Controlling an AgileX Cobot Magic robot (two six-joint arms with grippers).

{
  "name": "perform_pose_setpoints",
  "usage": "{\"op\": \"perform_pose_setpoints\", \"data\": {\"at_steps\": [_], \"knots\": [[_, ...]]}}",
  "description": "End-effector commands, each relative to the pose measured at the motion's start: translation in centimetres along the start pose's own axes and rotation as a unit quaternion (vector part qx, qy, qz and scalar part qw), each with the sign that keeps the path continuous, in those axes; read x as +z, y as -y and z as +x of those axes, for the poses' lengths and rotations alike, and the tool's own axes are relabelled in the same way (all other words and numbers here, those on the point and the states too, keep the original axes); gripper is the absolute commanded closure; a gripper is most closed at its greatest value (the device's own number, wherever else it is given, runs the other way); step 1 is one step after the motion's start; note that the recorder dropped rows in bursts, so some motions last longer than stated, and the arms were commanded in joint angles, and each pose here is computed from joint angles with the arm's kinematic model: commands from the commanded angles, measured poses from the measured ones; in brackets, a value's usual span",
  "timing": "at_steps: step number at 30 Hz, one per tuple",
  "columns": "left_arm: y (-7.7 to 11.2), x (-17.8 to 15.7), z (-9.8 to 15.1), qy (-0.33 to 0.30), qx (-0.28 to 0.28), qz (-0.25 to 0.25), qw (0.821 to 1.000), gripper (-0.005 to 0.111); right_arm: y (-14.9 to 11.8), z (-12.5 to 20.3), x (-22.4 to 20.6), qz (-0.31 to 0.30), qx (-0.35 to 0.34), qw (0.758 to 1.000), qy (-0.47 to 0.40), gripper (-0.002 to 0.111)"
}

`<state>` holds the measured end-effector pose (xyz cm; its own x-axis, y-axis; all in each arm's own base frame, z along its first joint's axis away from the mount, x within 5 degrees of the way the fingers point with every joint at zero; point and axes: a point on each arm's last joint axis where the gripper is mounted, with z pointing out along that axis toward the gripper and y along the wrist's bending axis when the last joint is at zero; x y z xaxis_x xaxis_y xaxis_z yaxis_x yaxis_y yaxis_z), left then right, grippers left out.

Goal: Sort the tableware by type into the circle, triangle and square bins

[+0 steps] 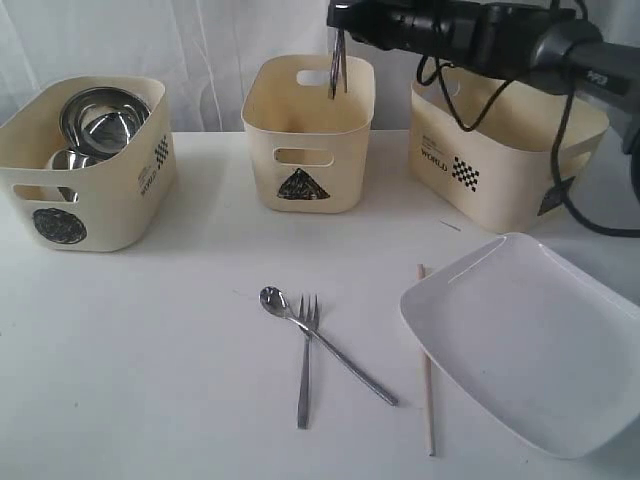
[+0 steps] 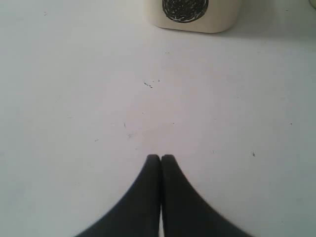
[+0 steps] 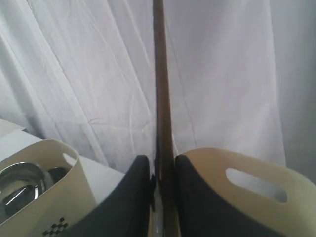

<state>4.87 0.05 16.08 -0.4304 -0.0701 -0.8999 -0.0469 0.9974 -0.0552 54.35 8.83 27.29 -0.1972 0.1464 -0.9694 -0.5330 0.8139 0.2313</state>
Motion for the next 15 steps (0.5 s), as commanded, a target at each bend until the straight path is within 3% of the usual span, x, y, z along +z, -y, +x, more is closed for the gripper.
{"op": "perform_pose_setpoints", "data": {"at_steps": [1,6,9,15], "knots": [[0.0,0.1,0.2,-0.002,0.002,0.003,1.0,0.107,0.3,0.9,1.9,0.045,-0.014,0.999,0.008,0.108],[0.0,0.1,0.2,-0.002,0.002,0.003,1.0,0.107,0.0,3.1,2.8,0.013,-0.005,1.0,-0.009,0.101],[0.0,0.1,0.2,-0.002,0.002,0.003,1.0,0.107,-0.3,3.3,2.8,-0.008,-0.004,1.0,-0.01,0.089],[0.0,0.1,0.2,-0.002,0.002,0.003,1.0,0.107,-0.4,3.3,2.8,-0.013,0.02,1.0,-0.02,0.082]]}}
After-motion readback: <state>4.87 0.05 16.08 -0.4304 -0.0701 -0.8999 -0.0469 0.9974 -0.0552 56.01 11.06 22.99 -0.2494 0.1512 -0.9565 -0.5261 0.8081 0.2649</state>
